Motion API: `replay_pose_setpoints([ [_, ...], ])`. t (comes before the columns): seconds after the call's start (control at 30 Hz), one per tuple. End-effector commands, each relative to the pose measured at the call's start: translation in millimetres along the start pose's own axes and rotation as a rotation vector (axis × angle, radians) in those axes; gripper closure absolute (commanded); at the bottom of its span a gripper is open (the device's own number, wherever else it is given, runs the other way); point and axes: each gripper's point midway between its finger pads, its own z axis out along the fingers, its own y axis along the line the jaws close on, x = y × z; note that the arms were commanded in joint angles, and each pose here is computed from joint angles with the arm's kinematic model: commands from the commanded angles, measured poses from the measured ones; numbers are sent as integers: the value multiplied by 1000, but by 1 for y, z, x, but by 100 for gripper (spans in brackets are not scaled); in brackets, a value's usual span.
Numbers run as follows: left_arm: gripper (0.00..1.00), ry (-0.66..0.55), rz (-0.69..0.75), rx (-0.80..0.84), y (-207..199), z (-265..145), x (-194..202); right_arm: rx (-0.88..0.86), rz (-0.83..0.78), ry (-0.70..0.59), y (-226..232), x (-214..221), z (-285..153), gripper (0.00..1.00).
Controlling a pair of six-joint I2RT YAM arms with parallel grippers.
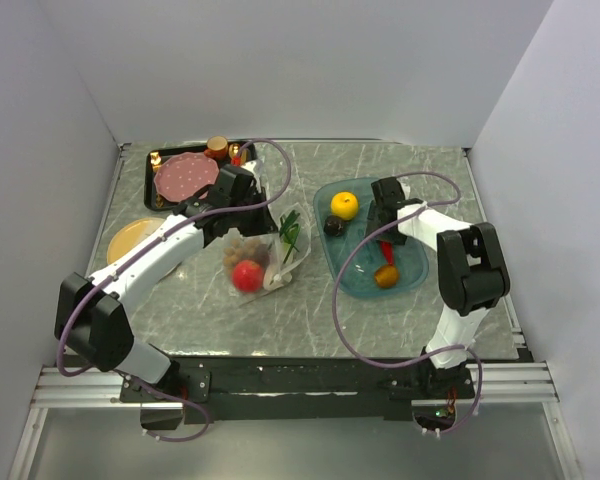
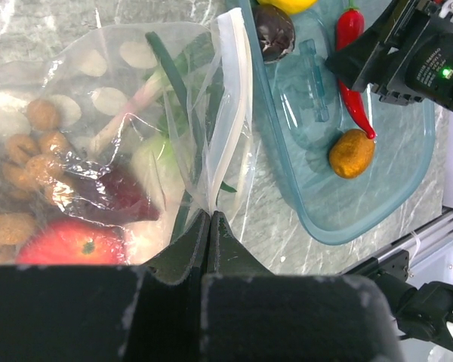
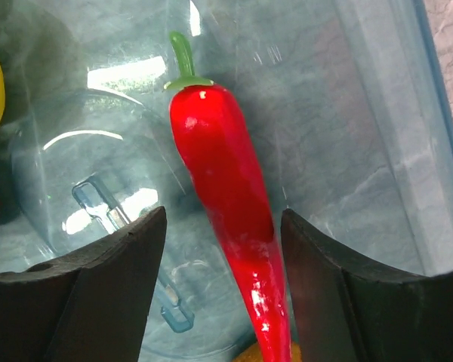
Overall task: Place the food in the zip-top bag and seal the zipper
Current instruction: Pick up the fake vegetable from the bin, then place the fake vegetable in the zipper food storage bag.
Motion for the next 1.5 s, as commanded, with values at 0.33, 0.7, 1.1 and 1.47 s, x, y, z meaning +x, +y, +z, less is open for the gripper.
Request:
replay_pose_setpoints([
  [0.33,99,-29,-1,48,-12,-13,-7,-75,42,-22,7,-14,-1,53],
  [0.7,99,-40,-15,37,-9,-15,-7,-94,36,4,13,-12,-2,100],
  [1.1,99,-72,-33,45,-16,-21,-18,-982,27,-114,121,-2,-190,100],
  [1.47,99,-89,-51,58,-18,-24,-19,-1376,-180,135,213,58,-240,100],
])
